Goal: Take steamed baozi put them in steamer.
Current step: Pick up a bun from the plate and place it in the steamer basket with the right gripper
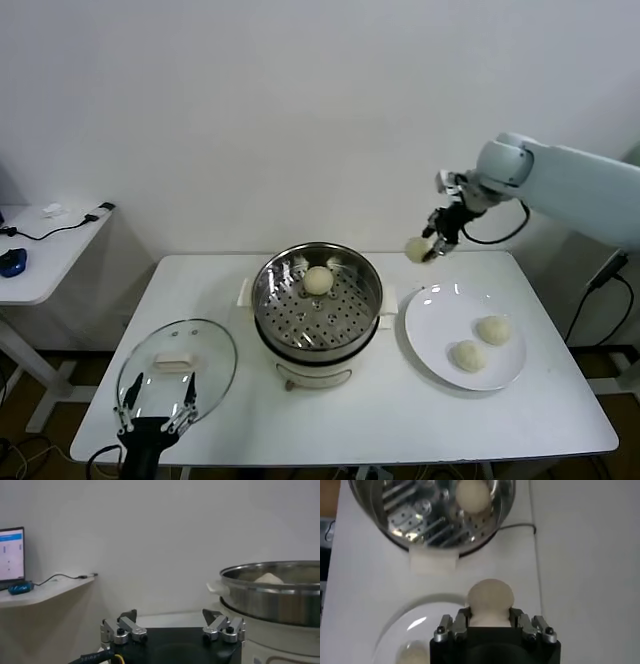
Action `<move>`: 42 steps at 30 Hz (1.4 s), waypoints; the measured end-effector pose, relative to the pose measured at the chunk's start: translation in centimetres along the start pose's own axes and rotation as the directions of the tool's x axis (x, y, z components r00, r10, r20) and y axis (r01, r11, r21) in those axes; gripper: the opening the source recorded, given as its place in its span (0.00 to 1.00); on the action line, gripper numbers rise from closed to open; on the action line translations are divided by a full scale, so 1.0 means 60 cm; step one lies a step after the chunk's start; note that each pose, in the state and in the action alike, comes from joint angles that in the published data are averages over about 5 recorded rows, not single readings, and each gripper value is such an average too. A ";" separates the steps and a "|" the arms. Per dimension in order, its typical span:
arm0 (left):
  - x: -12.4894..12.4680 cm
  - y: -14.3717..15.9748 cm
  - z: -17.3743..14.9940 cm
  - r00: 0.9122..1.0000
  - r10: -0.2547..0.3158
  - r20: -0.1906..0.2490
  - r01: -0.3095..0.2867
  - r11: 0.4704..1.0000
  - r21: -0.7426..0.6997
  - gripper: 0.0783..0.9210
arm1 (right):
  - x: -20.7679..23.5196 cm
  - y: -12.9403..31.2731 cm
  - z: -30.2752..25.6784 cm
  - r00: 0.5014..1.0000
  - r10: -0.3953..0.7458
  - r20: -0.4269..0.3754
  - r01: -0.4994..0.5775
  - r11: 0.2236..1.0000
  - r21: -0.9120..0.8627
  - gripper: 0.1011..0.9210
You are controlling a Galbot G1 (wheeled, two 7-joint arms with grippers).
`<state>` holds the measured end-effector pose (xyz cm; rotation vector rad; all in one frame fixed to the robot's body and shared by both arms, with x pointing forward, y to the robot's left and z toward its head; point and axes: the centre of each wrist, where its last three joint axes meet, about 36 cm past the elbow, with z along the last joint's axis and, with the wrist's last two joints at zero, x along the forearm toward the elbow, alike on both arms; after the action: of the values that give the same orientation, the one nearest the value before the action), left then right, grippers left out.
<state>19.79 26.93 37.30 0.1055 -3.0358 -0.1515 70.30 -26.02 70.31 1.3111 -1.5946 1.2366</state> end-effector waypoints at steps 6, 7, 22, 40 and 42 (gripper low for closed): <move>-0.007 0.000 -0.004 1.000 0.015 0.008 -0.015 1.000 -0.007 0.88 | -0.018 -0.003 -0.120 1.000 -0.011 0.028 0.009 0.999 0.051 0.53; -0.007 0.001 -0.004 1.000 0.016 0.008 -0.016 1.000 -0.010 0.88 | -0.025 -0.001 -0.140 0.999 -0.015 0.030 0.013 0.998 0.059 0.53; -0.015 0.011 0.011 1.000 0.019 0.005 -0.019 0.999 -0.033 0.88 | -0.178 0.055 -0.331 0.995 -0.104 0.011 0.101 0.985 0.141 0.53; -0.020 0.013 0.023 1.000 0.017 -0.006 -0.018 0.999 -0.032 0.88 | -0.311 0.113 -0.378 0.981 -0.195 -0.021 0.195 0.967 0.165 0.58; -0.020 0.013 0.024 1.000 0.017 -0.007 -0.017 0.999 -0.032 0.88 | -0.313 0.114 -0.379 0.980 -0.196 -0.019 0.196 0.967 0.163 0.65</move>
<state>20.77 27.92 35.83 0.0773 -3.0249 -0.1973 66.89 1.27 57.67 1.5299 -1.3459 1.2664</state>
